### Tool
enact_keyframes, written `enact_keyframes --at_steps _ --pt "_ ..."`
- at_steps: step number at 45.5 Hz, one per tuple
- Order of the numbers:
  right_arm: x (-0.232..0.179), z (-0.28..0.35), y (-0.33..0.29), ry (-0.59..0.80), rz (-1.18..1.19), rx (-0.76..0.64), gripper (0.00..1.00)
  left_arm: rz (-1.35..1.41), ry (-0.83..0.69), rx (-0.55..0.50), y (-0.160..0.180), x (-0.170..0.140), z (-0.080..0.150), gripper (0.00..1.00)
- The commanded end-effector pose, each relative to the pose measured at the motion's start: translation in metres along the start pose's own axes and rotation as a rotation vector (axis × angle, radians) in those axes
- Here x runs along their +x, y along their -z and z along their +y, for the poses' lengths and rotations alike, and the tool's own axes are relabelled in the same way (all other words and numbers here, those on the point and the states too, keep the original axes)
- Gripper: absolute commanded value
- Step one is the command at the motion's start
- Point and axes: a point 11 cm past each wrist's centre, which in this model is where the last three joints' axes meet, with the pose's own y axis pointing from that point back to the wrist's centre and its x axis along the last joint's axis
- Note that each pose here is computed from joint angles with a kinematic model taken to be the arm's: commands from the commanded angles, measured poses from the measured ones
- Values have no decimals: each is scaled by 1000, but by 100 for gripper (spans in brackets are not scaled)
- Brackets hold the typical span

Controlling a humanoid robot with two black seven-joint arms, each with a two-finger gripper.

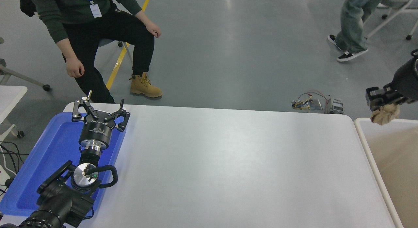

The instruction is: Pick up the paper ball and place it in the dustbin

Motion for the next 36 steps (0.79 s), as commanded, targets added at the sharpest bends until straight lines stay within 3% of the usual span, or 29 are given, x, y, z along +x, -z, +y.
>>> enact_keyframes --at_steps 1,22,36 --pt "3 16 -3 -2 11 -16 0 0 0 1 0 0 0 100" --pt "1 -9 -16 6 -2 -48 0 0 0 0 0 0 0 100" --pt "20 -83 -122 -199 -118 -336 0 0 0 0 0 0 0 100"
